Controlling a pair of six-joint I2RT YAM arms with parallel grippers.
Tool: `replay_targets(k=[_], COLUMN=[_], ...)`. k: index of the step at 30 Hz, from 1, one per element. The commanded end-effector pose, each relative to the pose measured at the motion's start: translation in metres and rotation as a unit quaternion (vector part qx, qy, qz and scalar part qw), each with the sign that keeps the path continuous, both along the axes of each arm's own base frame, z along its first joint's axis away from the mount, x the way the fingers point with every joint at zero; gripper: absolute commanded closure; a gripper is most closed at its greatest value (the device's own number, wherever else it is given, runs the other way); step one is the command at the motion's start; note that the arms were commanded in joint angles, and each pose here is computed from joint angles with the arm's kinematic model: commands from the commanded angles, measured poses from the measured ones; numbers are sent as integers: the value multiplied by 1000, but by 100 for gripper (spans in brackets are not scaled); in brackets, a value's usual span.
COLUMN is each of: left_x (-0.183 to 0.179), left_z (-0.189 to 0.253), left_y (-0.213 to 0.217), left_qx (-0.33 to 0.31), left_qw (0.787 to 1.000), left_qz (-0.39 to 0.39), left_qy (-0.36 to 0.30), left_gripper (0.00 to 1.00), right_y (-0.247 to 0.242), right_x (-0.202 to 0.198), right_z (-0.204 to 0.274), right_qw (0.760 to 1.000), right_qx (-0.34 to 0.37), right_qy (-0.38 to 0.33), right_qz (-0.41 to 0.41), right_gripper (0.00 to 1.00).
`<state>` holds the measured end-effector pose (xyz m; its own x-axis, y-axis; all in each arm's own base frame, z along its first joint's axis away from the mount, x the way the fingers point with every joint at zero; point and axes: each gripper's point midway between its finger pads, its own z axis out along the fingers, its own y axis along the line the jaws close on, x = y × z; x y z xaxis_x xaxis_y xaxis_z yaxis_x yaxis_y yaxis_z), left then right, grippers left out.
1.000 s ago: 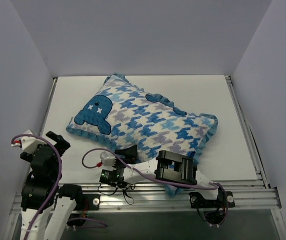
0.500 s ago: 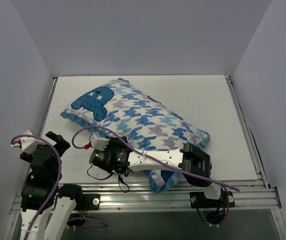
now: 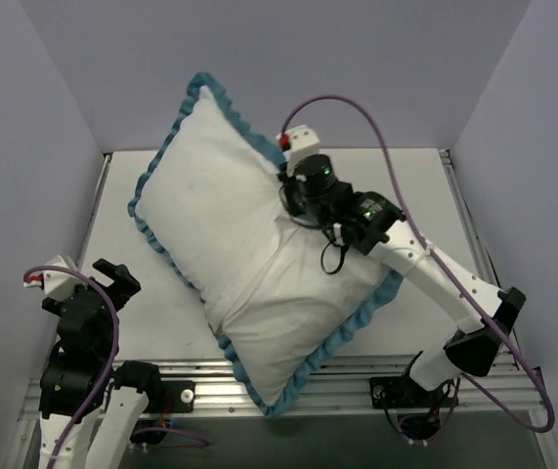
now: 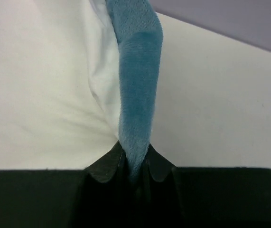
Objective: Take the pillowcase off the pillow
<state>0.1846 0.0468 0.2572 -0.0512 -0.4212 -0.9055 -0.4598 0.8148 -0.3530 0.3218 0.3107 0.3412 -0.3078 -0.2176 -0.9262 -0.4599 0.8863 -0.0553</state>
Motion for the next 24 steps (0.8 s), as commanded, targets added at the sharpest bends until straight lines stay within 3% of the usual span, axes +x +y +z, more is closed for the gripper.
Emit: replay_targets(k=[1, 2, 3, 5, 6, 8, 13, 19, 23, 24], left_x=[8, 10, 13, 18, 21, 28, 49, 86, 120, 130], left_z=[22, 20, 21, 18, 19, 12, 2, -1, -7, 9], left_y=[-11, -16, -20, -29, -32, -45, -82, -143, -179, -189], left_qx=[0, 2, 1, 3, 3, 3, -18, -120, -168, -169], left_qw=[999, 998, 997, 996, 995, 991, 975, 937, 919, 915], left_qz=[-34, -52, -60, -87, -96, -130, -219, -325, -350, -362], left_qy=[-38, -36, -38, -31, -34, -20, 8, 46, 70, 50], left_gripper=[5, 5, 5, 5, 5, 5, 5, 6, 6, 6], right_y=[-51, -53, -61, -82, -88, -99, -118, -147, -168, -173], right_x=[38, 41, 47, 60, 61, 65, 57, 39, 29, 27], right_z=[28, -2, -16, -51, -61, -71, -62, -66, -76, -79], right_qw=[990, 991, 991, 988, 987, 986, 984, 979, 971, 969], right_qx=[131, 124, 121, 110, 104, 92, 76, 68, 72, 71], right_qy=[-7, 29, 44, 80, 93, 104, 93, 85, 87, 88], right_qz=[-44, -35, -44, -71, -80, -97, -127, -172, -213, -221], right_gripper=[91, 84, 67, 48, 34, 21, 11, 7, 3, 3])
